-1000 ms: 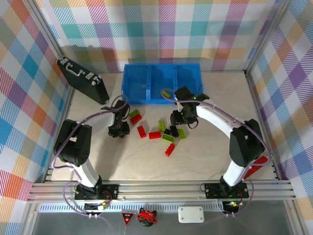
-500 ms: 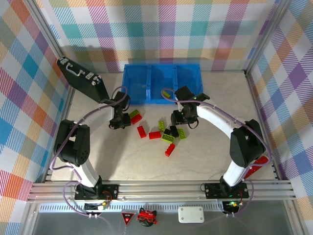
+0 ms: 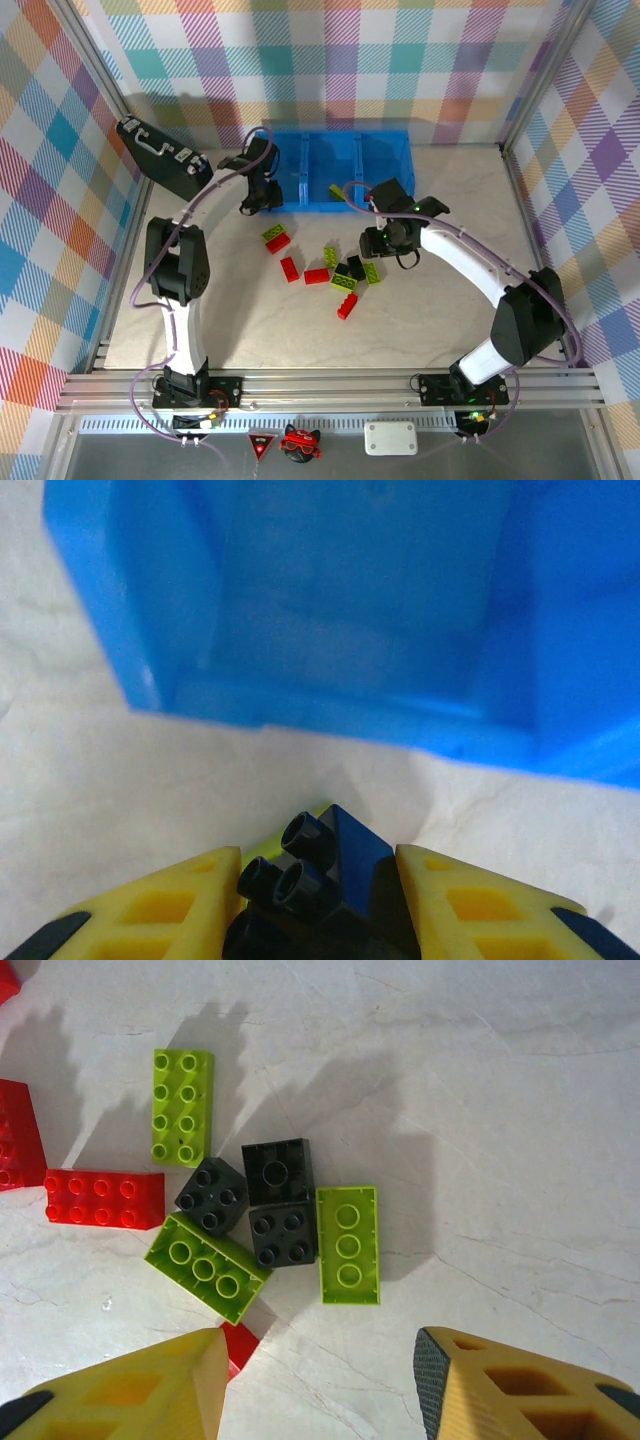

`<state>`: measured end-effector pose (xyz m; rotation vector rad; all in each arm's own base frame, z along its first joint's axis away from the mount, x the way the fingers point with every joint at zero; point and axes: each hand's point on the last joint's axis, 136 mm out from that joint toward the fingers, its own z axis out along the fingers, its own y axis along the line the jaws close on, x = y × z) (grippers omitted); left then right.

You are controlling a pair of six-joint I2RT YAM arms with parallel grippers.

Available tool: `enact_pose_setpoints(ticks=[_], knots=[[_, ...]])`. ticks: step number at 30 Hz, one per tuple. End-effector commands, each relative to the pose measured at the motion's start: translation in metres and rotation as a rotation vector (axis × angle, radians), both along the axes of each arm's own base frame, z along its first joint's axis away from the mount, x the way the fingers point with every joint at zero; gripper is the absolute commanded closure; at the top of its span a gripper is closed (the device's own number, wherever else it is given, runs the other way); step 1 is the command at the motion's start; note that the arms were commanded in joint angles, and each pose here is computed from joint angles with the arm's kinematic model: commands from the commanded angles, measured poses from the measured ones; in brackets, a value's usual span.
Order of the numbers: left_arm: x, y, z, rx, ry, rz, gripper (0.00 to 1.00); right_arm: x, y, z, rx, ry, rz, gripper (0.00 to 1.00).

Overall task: Sort the legos into containers by color
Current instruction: Place the lego in the container.

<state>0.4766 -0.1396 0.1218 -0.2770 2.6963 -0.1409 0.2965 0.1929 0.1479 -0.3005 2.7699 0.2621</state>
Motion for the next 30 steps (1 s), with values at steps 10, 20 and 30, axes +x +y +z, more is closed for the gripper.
enact_pose_setpoints(ticks=[10,20,30], knots=[[0.061,0.003,-0.024,0.074,-0.031,-0.012,0.62,-0.021,-0.022,0.013,-0.033,-0.017,-0.03,0.44],[0.075,-0.004,-0.045,0.025,-0.035,-0.001,0.56,-0.028,-0.029,0.011,-0.038,-0.011,-0.038,0.44],[0.068,-0.009,-0.02,-0.018,-0.055,-0.016,0.5,-0.023,-0.022,0.009,-0.029,-0.007,-0.022,0.43]])
